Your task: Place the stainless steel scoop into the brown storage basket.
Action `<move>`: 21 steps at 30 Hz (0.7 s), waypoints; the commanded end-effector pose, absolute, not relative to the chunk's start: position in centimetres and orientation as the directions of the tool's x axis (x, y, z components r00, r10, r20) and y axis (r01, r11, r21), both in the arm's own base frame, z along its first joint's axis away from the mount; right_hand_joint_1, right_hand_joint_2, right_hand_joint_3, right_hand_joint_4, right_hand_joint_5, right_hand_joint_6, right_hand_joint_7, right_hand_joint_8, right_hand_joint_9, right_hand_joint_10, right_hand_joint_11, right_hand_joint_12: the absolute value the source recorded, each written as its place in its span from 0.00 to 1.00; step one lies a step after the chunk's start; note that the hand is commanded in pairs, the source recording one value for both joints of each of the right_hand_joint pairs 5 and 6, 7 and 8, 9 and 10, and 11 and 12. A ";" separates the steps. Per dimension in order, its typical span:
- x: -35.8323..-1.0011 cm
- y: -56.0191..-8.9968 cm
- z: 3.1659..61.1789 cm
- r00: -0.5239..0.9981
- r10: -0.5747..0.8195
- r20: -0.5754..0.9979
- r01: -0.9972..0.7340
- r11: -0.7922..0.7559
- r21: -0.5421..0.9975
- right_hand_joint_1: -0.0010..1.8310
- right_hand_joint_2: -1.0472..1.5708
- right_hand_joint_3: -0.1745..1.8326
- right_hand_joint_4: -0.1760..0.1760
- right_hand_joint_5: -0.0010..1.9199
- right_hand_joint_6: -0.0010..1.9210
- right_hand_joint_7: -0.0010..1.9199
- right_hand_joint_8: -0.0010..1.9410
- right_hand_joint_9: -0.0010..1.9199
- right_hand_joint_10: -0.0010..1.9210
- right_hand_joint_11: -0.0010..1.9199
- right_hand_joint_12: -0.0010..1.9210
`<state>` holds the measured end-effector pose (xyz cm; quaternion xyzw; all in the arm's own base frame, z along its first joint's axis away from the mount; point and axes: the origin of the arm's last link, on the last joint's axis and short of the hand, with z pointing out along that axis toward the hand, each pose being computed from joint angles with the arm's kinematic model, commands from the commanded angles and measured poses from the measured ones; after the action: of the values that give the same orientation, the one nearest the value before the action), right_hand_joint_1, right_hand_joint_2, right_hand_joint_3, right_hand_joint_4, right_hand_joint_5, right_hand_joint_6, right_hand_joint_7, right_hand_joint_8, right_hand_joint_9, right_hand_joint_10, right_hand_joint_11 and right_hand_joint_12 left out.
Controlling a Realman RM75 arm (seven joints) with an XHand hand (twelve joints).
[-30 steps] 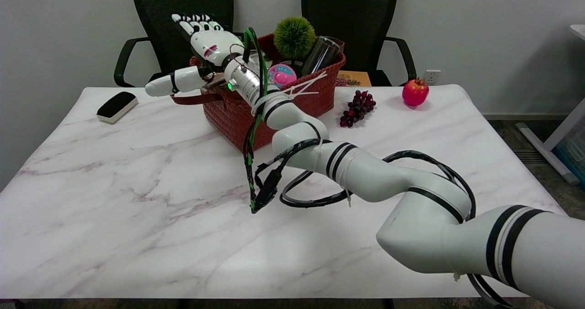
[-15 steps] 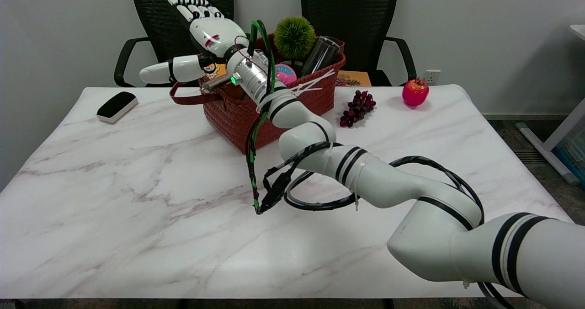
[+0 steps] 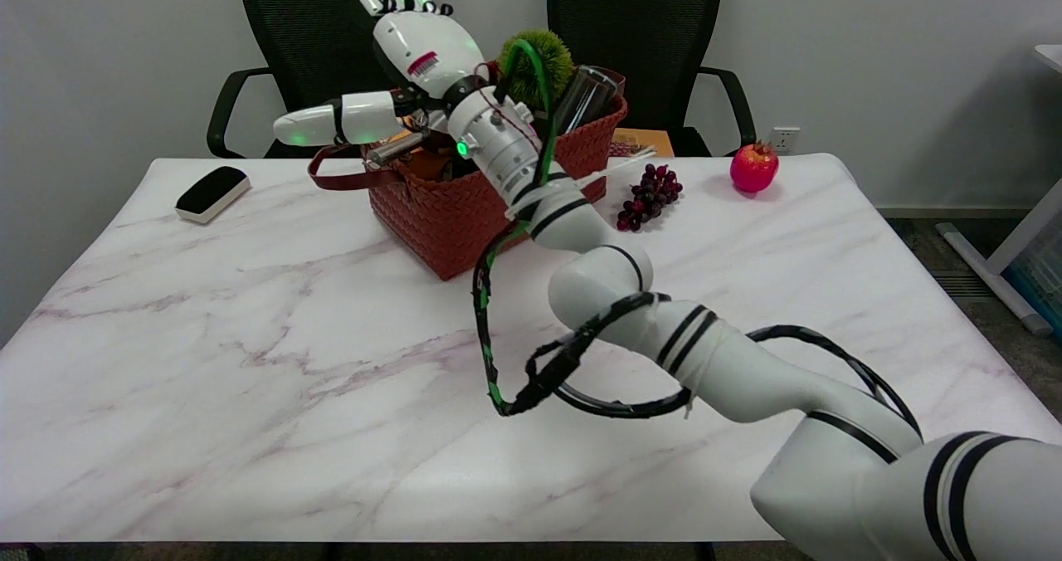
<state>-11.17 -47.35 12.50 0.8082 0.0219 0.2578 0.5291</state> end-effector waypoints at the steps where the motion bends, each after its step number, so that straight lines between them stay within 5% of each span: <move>1: -10.9 -39.7 17.9 0.748 0.442 0.495 -0.310 -0.427 0.850 0.17 0.59 0.00 0.50 0.00 0.00 0.00 0.00 0.00 0.00 0.00 0.00; 9: -12.5 -36.7 23.7 0.554 0.454 0.698 -0.597 -0.369 0.713 0.19 0.60 0.00 0.50 0.00 0.00 0.00 0.00 0.00 0.00 0.00 0.00; 21: -13.3 -33.8 28.5 0.358 0.471 0.807 -0.756 -0.362 0.546 0.20 0.64 0.00 0.50 0.00 0.00 0.00 0.00 0.00 0.00 0.00 0.00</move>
<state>-12.16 -39.41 21.05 0.7182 -0.0391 0.4287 0.5467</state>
